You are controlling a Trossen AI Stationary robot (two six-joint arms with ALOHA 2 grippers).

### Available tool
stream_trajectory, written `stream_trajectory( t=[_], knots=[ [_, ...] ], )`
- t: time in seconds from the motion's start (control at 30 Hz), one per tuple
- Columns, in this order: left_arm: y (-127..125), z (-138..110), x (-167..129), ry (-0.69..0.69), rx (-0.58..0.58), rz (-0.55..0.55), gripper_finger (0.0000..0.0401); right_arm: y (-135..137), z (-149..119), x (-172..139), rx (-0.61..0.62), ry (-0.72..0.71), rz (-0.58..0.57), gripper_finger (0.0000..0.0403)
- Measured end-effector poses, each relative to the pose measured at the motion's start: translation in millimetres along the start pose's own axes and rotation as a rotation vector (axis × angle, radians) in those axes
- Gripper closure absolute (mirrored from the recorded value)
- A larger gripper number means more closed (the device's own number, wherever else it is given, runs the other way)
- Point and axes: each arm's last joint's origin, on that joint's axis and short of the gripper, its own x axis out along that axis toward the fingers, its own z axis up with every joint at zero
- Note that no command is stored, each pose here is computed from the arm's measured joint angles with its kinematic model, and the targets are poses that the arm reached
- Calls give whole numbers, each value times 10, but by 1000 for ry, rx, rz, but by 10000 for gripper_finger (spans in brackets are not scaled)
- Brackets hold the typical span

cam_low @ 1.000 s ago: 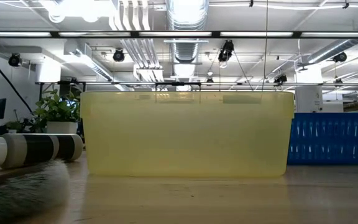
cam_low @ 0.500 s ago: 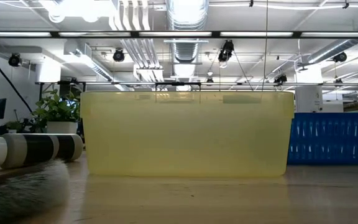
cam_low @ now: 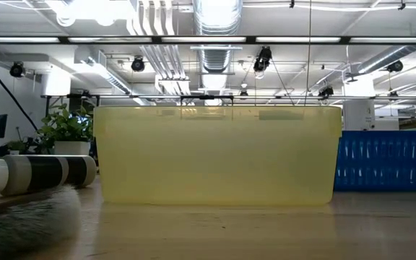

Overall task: Pick & Place Paint Supplies
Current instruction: Put the red scissors into the green bin

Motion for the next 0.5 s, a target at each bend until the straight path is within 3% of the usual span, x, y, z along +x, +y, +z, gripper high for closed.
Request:
stream_trajectory(
  t=[0.23,0.5],
  knots=[
    [-4,-1,-1,3,1,-14,157,-242,-70,339,51,90,-256,236],
    [-9,-3,-3,9,0,-33,157,-430,-151,639,45,98,-397,236]
  ],
)
